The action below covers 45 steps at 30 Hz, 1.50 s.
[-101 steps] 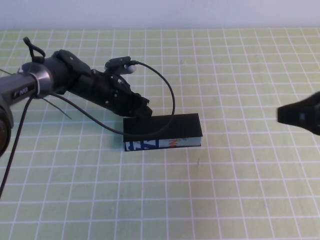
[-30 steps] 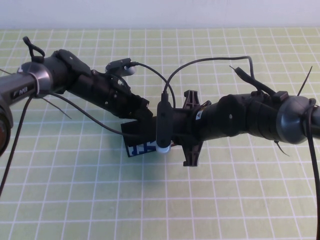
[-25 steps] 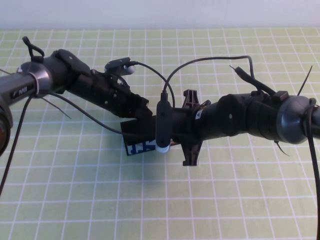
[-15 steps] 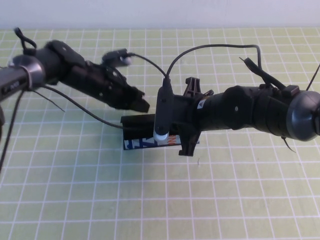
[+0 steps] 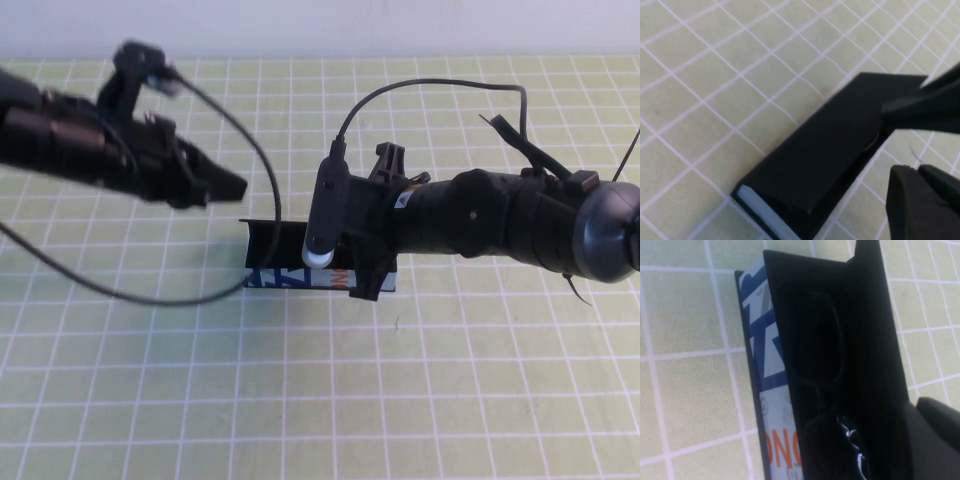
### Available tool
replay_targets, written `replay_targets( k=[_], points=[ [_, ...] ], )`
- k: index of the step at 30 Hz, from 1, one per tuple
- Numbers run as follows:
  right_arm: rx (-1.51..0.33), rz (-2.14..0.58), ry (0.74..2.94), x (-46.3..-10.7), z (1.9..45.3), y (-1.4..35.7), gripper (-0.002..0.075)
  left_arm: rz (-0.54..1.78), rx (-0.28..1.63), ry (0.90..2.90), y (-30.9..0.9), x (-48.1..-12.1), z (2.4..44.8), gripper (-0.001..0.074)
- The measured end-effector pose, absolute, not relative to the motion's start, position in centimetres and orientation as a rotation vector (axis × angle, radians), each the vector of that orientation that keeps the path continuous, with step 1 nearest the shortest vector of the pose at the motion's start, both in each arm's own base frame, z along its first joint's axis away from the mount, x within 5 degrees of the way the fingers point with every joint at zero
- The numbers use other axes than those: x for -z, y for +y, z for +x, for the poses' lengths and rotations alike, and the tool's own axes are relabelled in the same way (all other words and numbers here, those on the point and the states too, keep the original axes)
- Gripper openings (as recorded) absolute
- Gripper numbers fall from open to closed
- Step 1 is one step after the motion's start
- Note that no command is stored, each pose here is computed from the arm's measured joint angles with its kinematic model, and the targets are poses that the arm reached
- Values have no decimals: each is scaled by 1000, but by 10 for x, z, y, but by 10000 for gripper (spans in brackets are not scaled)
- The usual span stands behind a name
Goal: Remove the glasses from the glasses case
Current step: Pick up the glasses from the glasses case
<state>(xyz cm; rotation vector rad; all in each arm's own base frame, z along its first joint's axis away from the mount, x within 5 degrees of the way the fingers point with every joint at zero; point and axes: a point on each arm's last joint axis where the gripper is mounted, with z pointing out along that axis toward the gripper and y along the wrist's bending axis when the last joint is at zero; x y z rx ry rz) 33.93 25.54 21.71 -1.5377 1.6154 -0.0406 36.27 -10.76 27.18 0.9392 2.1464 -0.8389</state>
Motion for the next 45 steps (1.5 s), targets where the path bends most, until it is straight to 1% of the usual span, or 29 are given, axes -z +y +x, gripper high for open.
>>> replay_targets(
  k=[5, 12, 18, 26, 28, 31, 33, 35, 37, 40, 42, 45],
  points=[
    [27, -1494, 1631, -218, 340, 256, -8, 968, 902, 2127, -110, -223, 356, -4],
    [2, -1442, 1658, -220, 341, 256, -8, 917, 998, 2101, -116, -179, 372, -4],
    [-2, -1433, 1662, -220, 341, 256, -8, 866, 1021, 2082, -118, -158, 385, -4],
    [-28, -1394, 1687, -220, 341, 256, -2, 828, 1024, 2068, -120, -151, 401, -4],
    [-43, -1372, 1701, -221, 341, 257, 33, 827, 1021, 2068, -120, -151, 401, -4],
    [-73, -1330, 1714, -228, 340, 256, 153, 825, 1018, 2066, -120, -152, 402, -4],
    [-127, -1295, 1730, -238, 335, 256, 231, 824, 1015, 2066, -120, -152, 402, -4],
    [-219, -1236, 1763, -249, 329, 255, 252, 824, 1015, 2066, -120, -152, 402, -4],
    [-333, -1161, 1806, -261, 322, 256, 224, 824, 1015, 2066, -120, -152, 402, -4],
    [-520, -1050, 1907, -272, 311, 256, 115, 823, 1017, 2068, -120, -152, 402, -4],
    [-623, -989, 2000, -270, 306, 257, 40, 822, 1017, 2070, -120, -152, 402, -4],
    [-673, -913, 2131, -260, 305, 257, 1, 816, 1018, 2074, -120, -152, 402, -4]
  ],
)
